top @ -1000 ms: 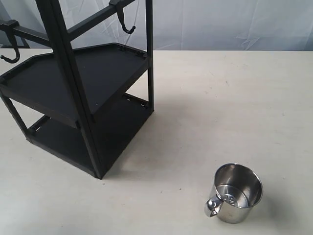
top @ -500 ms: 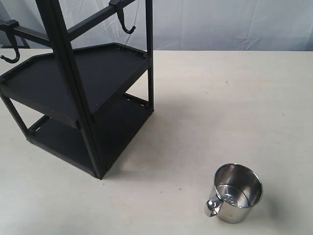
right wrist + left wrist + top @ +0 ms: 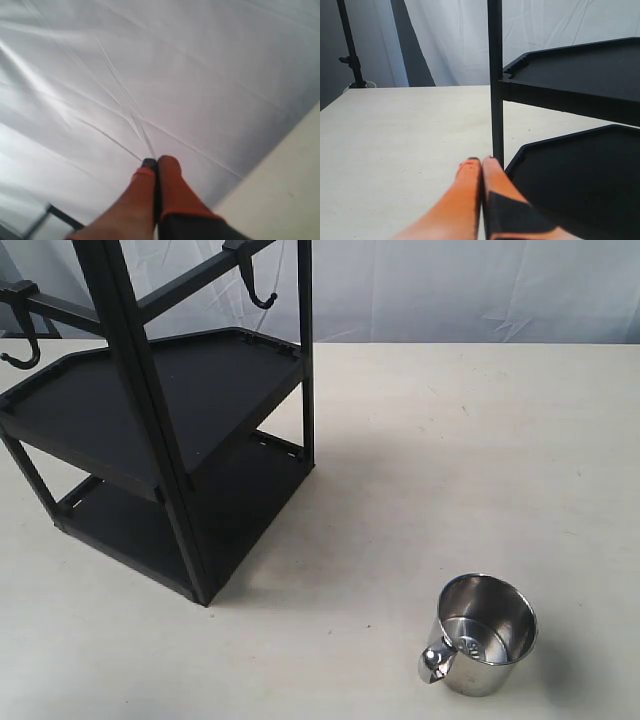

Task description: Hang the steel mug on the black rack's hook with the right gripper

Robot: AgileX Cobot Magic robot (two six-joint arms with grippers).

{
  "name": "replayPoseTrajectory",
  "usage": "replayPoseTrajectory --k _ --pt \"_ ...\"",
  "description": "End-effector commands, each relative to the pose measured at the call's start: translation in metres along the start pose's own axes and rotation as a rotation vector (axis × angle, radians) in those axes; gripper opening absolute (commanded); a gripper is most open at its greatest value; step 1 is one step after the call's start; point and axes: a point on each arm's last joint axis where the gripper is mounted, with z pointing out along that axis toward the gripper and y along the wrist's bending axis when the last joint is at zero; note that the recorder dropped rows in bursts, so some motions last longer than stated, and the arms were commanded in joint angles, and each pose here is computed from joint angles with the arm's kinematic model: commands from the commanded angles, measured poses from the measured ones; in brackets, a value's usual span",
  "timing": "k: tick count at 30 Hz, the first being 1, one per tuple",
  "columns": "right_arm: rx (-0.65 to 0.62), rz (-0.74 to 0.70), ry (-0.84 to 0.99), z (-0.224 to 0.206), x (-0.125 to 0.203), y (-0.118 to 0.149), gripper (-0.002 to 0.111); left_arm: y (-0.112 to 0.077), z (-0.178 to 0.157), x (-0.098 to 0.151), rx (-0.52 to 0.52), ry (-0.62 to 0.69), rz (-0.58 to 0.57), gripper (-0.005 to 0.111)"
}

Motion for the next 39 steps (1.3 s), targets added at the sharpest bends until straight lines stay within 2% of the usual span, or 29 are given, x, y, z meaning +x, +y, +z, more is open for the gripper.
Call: replayPoseTrajectory --k 1,2,3,5,7,9,11,12,14,16,20,39 --pt "0.261 -0.469 0.417 0.044 -0.013 0.039 -0.001 0.000 -0.001 -0.001 0.000 -0.011 0.001 0.002" --pt "0.316 -0.542 0.505 0.055 -0.018 0.048 -0.001 0.000 -0.001 -0.001 0.000 -0.011 0.001 0.002" --pt "0.398 -0.647 0.674 0.075 -0.020 0.052 -0.001 0.000 -0.001 -0.001 0.000 -0.011 0.001 0.002" --pt "0.435 -0.734 0.826 0.097 -0.021 0.056 -0.001 0.000 -0.001 -0.001 0.000 -0.011 0.001 0.002" --pt "0.410 -0.778 0.957 0.121 -0.013 0.056 0.005 0.000 -0.001 -0.001 0.000 -0.011 0.001 0.002" --pt "0.337 -0.804 1.074 0.142 0.004 0.051 0.021 0.000 -0.001 -0.001 0.000 -0.011 0.001 0.002" --pt "0.288 -0.807 1.161 0.158 0.024 0.042 0.046 0.000 -0.001 -0.001 0.000 -0.011 0.001 0.002" --pt "0.290 -0.794 1.210 0.164 0.035 0.035 0.059 0.000 -0.001 -0.001 0.000 -0.011 0.001 0.002" --pt "0.331 -0.811 1.316 0.173 0.051 0.020 0.071 0.000 -0.001 -0.001 0.000 -0.011 0.001 0.002" --pt "0.390 -0.841 1.425 0.177 0.062 0.003 0.072 0.000 -0.001 -0.001 0.000 -0.011 0.001 0.002" --pt "0.455 -0.760 1.536 0.182 0.079 -0.016 0.072 0.000 -0.001 -0.001 0.000 -0.011 0.001 0.002" --pt "0.444 -0.768 1.795 0.141 0.123 -0.026 0.072 0.000 -0.001 -0.001 0.000 -0.011 0.001 0.002"
